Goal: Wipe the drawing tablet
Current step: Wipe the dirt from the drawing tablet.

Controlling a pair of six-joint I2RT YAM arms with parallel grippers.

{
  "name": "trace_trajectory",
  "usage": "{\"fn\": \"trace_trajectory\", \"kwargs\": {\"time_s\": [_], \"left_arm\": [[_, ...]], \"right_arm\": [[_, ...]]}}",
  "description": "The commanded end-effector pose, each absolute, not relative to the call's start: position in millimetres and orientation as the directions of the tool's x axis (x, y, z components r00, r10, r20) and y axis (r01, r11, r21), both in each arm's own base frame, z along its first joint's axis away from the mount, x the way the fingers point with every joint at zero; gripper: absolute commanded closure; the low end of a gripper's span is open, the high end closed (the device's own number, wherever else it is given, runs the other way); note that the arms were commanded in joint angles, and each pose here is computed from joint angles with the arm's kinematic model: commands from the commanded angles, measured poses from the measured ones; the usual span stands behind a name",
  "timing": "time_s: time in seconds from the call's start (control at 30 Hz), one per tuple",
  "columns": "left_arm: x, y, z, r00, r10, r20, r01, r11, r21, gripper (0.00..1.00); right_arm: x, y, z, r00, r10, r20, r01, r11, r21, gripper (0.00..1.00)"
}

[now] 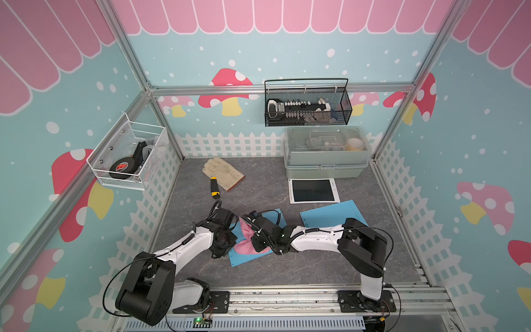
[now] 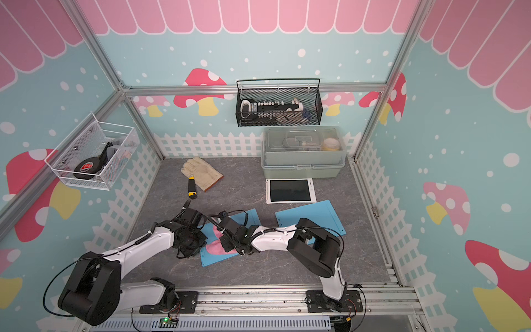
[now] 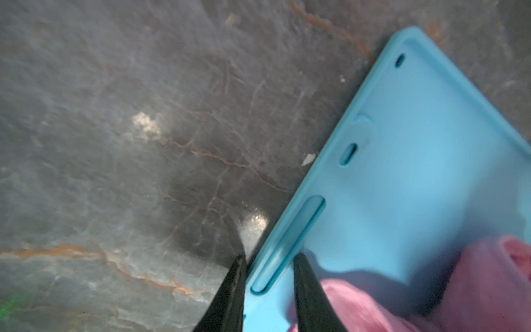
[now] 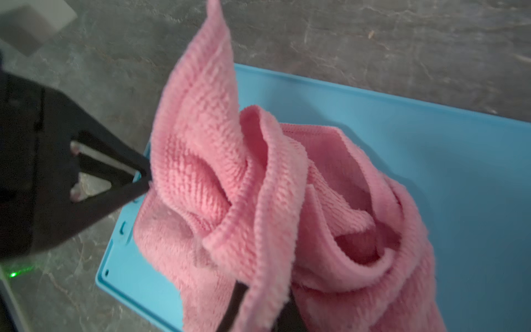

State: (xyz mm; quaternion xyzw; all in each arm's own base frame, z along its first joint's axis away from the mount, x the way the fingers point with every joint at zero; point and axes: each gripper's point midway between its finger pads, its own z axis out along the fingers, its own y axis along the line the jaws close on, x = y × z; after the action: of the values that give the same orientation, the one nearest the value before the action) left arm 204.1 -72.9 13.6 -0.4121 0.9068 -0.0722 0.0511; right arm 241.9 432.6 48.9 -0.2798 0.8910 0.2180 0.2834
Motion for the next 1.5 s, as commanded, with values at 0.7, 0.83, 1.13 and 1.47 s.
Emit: {"fn": "trace_trajectory", "kwargs": {"time_s": [0.7,0.83,1.13,1.47], "left_arm": [[186,-54,-13,-0.625,-0.781,0.006,-0.773,0.618,-0.146,0.74],[183,-52,-15,-0.623,-0.782,0.012,-0.776,0.615,-0.141,0.74],[182,-50,-13,-0.626,-0.78,0.015,-0.773,0.617,-0.146,0.74],[245,-52,81,-0.612,-0.779,-0.137,-0.706,0.616,-0.35,0.66]], "right_arm": [[344,437,45,-0.771,-0.087,-0.631,-0.418,0.816,0.399,1.0],[349,420,56,-0.735,-0.094,-0.672,-0.446,0.813,0.374,1.0],[305,512,52,-0.737,-0.18,-0.652,-0.546,0.728,0.416,1.0],[334,444,135,-0.715,0.007,-0.699,-0.518,0.665,0.537,1.0]]}}
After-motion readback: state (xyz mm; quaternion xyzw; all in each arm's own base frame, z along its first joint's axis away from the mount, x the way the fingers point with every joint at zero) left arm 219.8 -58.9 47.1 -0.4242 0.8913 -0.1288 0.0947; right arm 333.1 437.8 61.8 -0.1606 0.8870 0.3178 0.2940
